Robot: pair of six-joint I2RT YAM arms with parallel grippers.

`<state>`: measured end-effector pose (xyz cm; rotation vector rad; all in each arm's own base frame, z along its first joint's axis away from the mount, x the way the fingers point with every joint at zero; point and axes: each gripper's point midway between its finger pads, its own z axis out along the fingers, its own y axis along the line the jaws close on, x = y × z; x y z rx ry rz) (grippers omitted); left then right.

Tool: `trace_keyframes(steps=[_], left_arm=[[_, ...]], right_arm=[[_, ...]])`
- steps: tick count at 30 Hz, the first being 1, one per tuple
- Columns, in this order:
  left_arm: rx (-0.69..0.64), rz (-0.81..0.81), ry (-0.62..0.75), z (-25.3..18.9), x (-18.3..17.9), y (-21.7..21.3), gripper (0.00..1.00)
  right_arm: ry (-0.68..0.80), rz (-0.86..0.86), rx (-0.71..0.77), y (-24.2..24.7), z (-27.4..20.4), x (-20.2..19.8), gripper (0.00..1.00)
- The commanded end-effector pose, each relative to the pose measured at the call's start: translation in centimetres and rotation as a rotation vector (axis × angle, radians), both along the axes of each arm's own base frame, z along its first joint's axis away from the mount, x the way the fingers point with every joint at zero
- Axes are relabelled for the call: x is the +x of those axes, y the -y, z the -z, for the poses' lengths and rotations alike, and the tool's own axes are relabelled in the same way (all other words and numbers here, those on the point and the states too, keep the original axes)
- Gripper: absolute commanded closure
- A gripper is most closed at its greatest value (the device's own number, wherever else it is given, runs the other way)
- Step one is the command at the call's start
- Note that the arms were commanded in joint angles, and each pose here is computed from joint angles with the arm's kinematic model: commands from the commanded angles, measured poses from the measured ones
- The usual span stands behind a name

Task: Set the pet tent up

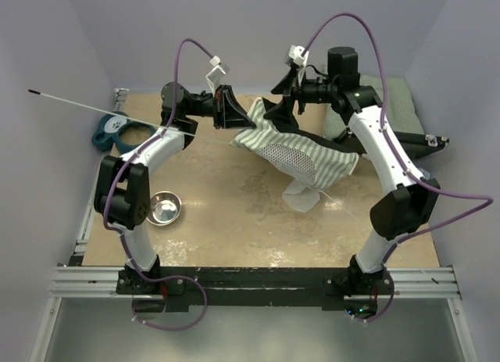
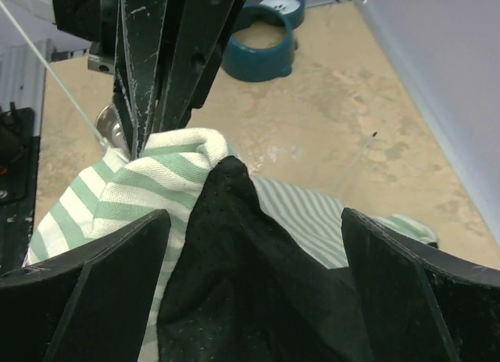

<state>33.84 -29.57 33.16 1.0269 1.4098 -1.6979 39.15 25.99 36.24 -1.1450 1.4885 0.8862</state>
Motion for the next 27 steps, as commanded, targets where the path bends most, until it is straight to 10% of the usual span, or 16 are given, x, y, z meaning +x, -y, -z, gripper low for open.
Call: trace_keyframes(steps=[1, 17, 27], left_arm=[[-0.021, -0.010, 0.128, -2.5, -0.7, -0.2, 1.00], [0.028, -0.067, 0.177, -2.1, 0.2, -0.2, 1.00], [0.069, -0.101, 0.269, -1.8, 0.7, -0.4, 1.00]], right_arm=[[0.033, -0.116, 0.046, -0.7, -2.5, -3.0, 0.04], [-0.090, -0.122, 0.112, -2.9, -1.3, -3.2, 0.11], [-0.102, -0.076, 0.084, -2.7, 0.1, -2.1, 0.59]])
